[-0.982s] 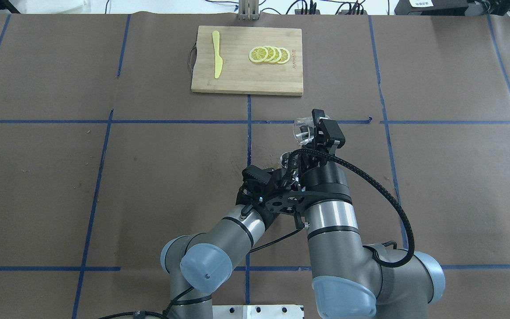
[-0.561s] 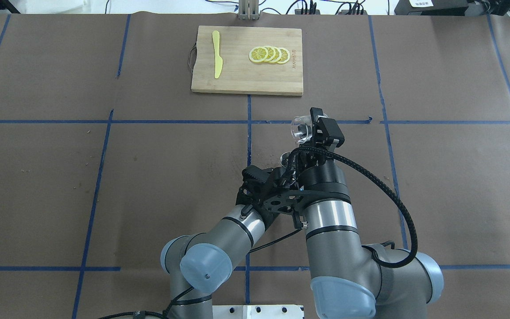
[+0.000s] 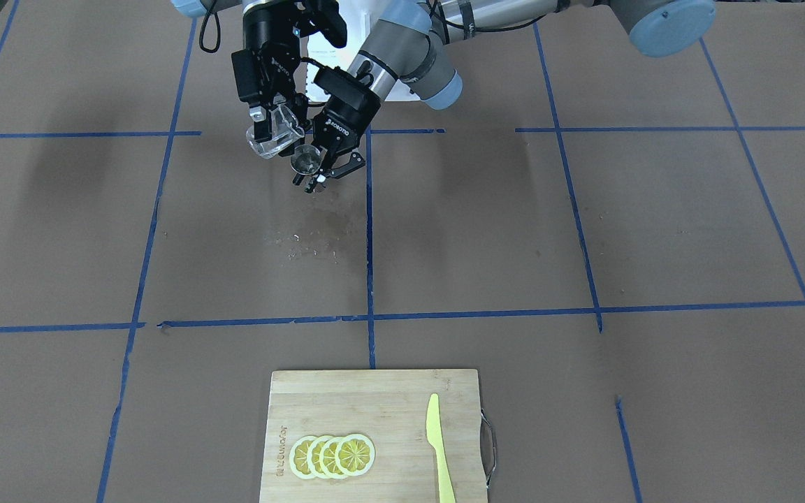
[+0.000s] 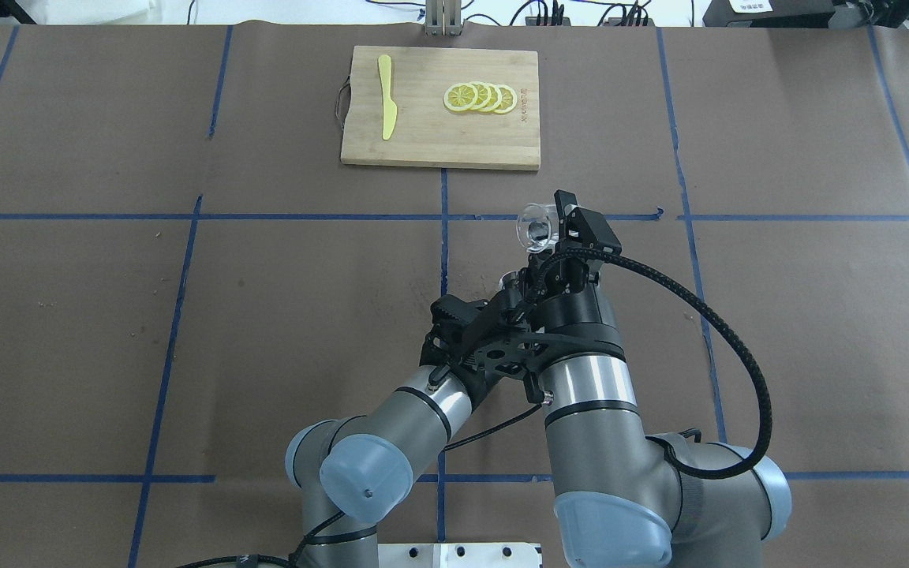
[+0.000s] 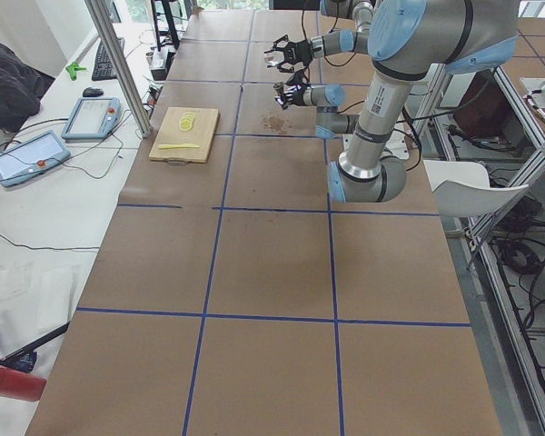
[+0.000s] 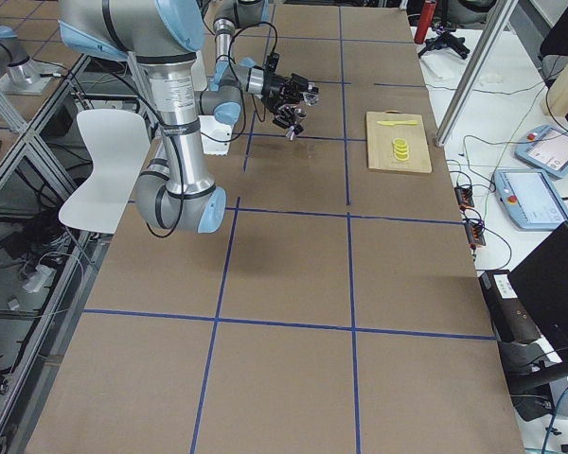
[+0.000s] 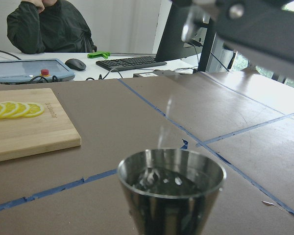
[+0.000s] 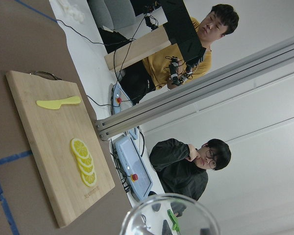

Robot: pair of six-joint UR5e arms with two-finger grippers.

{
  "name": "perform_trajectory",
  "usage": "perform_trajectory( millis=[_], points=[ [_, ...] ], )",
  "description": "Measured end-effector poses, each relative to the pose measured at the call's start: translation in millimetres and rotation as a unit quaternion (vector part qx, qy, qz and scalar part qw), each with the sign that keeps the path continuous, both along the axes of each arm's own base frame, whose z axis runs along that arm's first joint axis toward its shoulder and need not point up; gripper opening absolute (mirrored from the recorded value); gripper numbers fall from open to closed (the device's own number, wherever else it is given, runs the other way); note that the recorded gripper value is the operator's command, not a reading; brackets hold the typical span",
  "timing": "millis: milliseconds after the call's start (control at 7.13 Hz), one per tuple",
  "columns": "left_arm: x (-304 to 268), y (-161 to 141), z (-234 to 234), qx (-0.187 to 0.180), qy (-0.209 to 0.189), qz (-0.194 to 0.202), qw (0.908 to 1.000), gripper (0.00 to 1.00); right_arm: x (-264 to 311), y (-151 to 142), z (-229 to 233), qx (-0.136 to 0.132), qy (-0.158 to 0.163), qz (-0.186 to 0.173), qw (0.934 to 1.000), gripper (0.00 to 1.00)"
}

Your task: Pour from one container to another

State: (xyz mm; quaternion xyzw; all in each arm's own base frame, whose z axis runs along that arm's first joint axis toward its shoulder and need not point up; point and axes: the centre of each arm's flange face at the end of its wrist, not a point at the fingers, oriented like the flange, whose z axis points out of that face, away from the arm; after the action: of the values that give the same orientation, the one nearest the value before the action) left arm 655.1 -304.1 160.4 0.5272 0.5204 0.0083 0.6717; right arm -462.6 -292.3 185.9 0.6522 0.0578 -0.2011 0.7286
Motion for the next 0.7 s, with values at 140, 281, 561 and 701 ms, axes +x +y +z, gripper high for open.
perform_trajectory(
  millis=[140, 281, 561, 701],
  points=[
    [0, 0, 0, 0.0, 0.0, 0.0, 1.0, 0.0, 0, 0, -1, -0.006, -0.032, 0.004, 0.9995, 0.0],
    [-1, 0, 1, 0.0, 0.0, 0.0, 1.0, 0.0, 1, 0, -2, -0.013, -0.068, 0.007, 0.9976, 0.0],
    [-2, 0, 3, 0.0, 0.001, -0.001, 1.0, 0.0, 10, -2, -10, -0.023, -0.125, 0.011, 0.9918, 0.0],
    [-4, 1, 4, 0.0, 0.004, -0.001, 1.0, 0.0, 14, -4, -12, -0.027, -0.152, 0.016, 0.9879, 0.0]
  ],
)
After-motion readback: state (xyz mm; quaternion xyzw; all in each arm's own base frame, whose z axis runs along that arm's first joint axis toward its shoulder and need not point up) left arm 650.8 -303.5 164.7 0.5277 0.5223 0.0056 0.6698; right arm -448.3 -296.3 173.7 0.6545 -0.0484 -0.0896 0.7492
